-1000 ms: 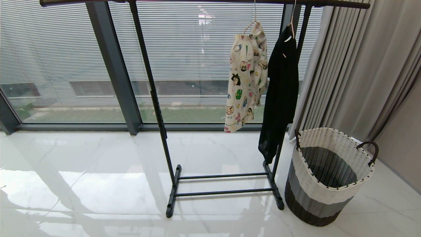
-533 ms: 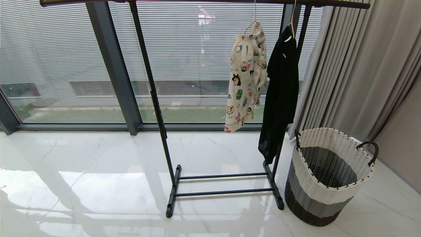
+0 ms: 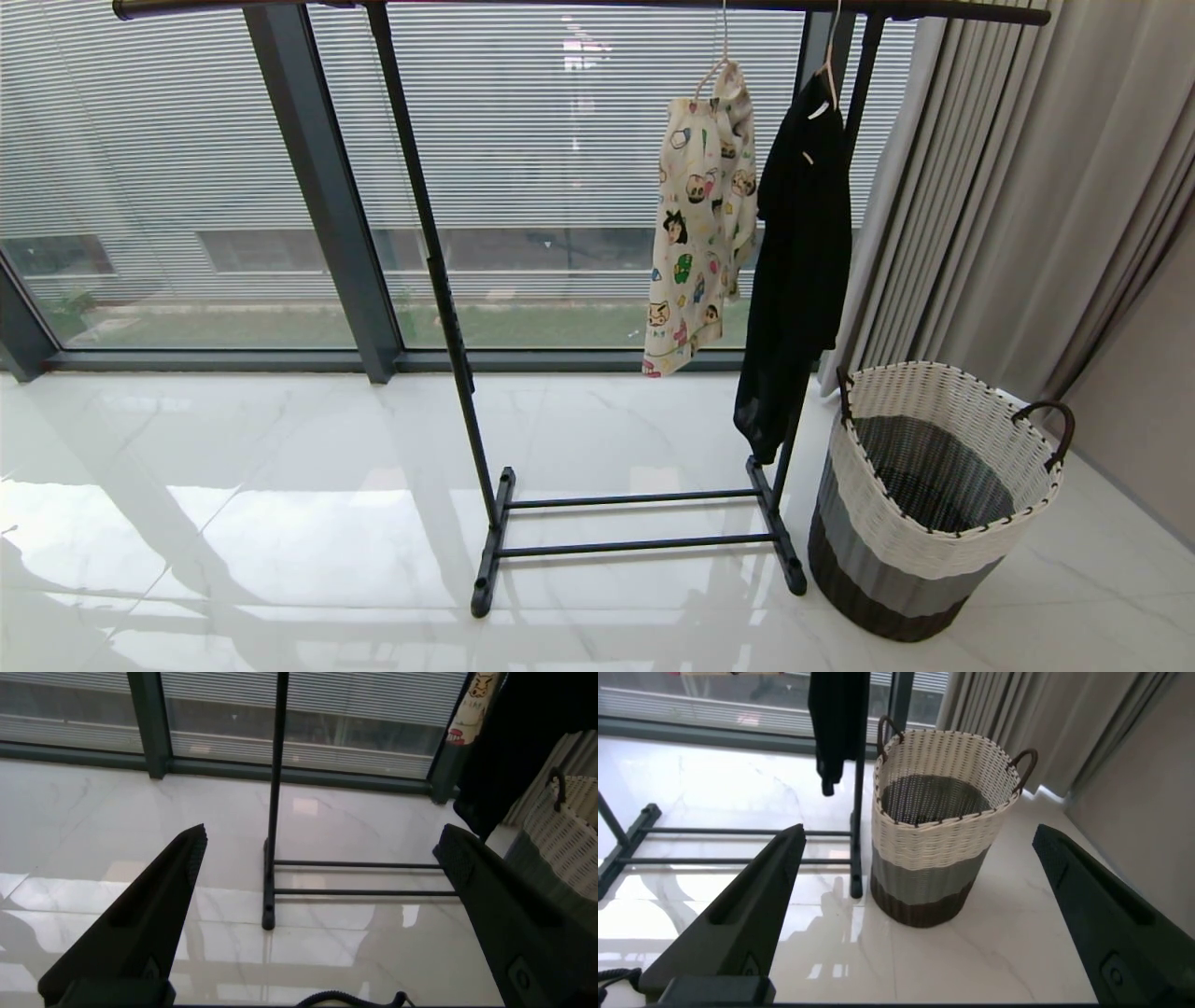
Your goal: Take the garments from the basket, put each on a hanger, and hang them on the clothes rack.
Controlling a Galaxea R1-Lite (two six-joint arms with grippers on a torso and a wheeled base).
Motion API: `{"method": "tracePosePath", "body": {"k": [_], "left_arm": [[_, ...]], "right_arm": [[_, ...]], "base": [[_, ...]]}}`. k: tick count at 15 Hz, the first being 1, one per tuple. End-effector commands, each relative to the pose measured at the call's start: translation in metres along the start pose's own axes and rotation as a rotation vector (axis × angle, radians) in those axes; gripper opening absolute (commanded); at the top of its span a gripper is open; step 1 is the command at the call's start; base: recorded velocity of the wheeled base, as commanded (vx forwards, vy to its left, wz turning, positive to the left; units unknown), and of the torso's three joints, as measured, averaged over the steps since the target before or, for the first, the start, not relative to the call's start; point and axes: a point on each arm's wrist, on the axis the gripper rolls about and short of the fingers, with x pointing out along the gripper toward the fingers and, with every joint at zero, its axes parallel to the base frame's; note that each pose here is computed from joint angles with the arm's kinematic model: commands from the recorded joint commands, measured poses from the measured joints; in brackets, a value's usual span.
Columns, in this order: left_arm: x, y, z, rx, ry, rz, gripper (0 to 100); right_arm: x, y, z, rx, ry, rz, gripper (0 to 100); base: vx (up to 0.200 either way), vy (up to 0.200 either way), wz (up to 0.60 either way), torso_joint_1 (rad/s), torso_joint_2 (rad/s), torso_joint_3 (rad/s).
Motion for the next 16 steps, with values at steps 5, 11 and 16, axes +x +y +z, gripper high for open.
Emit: {"method": "tracePosePath", "body": {"k": [5,11,16], "left_arm": [[-0.0001,0.0000,0.0004,0.001,-0.002,0.000,100],[0.0000,0.0000,0.0000,-0.001,0.000,0.001,100],[0.0000,0.0000,0.0000,-0.001,0.000,0.001,100]], "right_arm": [[0.0000,0.0000,0.0000,0.001,0.000,0.000,100],[0.0000,0.0000,0.0000,0.004,0.000,0.000,100],[0.0000,0.0000,0.0002,0.002,-0.002,0.000,100]], "base": [[0.000,0.000,0.00,0.000,0.00,0.000],[0.000,0.000,0.00,0.000,0.00,0.000],[0.000,0.000,0.00,0.000,0.00,0.000]]}}
